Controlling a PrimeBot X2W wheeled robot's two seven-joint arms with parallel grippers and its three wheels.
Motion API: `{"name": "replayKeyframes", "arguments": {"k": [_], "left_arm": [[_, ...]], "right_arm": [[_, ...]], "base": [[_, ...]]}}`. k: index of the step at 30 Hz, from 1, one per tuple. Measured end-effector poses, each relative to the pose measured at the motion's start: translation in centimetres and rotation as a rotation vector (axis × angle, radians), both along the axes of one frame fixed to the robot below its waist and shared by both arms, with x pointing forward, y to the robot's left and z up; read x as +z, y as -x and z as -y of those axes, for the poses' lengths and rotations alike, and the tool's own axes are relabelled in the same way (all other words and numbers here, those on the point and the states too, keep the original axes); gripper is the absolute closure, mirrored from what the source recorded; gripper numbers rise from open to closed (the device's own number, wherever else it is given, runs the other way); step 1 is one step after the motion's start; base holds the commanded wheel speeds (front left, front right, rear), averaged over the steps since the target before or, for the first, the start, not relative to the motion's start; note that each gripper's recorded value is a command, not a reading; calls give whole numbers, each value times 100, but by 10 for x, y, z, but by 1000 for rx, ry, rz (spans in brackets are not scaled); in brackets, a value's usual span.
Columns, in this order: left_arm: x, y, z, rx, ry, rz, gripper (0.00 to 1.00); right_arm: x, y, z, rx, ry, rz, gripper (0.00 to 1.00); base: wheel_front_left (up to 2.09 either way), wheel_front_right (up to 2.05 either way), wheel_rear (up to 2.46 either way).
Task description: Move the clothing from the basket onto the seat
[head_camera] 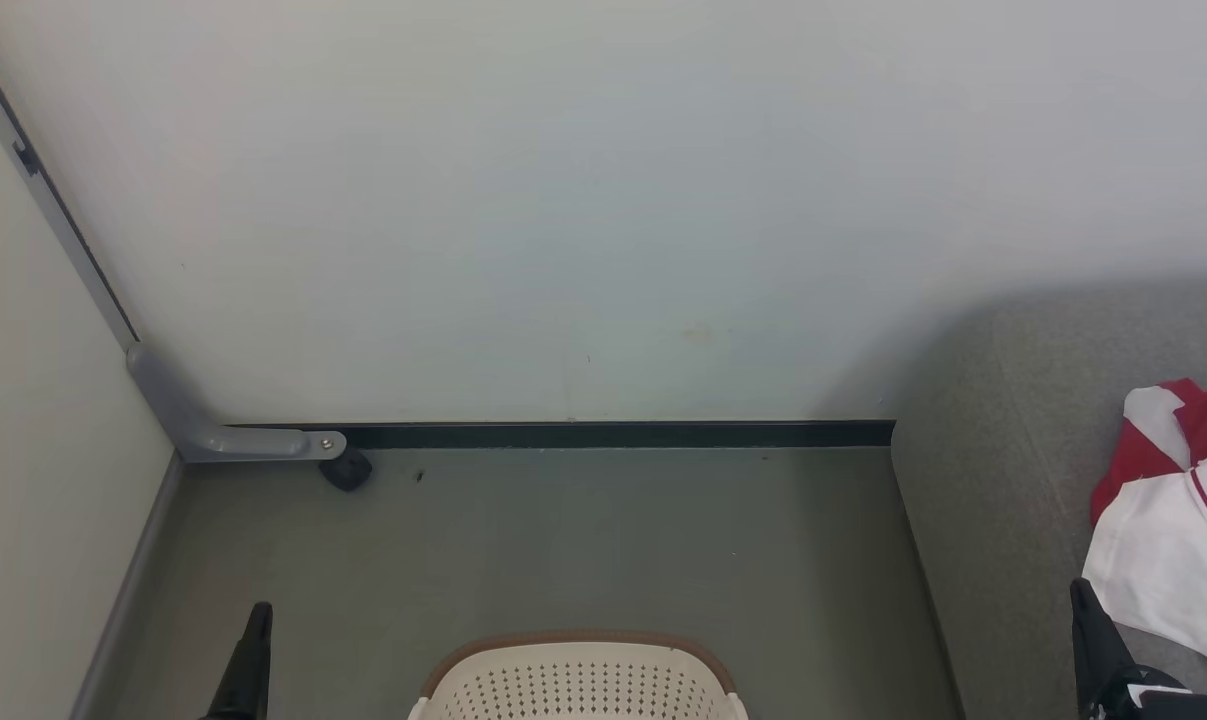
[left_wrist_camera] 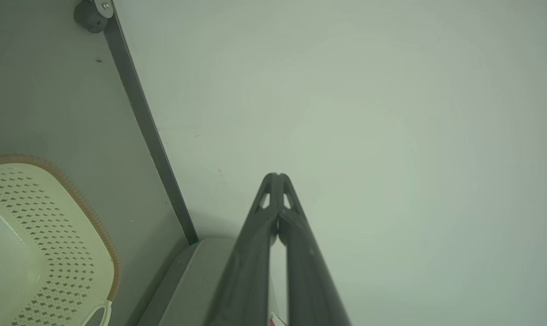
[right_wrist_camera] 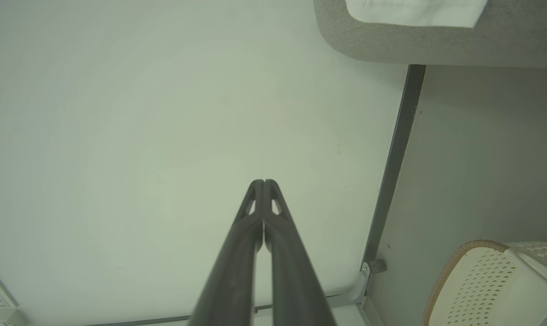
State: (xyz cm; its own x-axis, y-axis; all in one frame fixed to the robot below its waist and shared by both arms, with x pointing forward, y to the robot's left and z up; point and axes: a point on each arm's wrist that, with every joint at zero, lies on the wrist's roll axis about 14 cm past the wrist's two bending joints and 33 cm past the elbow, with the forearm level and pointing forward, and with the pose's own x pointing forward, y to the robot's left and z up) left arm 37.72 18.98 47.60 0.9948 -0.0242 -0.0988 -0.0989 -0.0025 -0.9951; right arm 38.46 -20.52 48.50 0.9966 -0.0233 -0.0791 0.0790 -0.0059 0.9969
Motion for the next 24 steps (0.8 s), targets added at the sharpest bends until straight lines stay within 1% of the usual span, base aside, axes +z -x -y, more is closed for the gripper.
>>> {"name": "replayKeyframes", "arguments": {"k": [24], "left_arm": [[0,0,0,0,0,0,100]], "right_arm": [[0,0,0,0,0,1,100]], "base": [[0,0,0]]}}
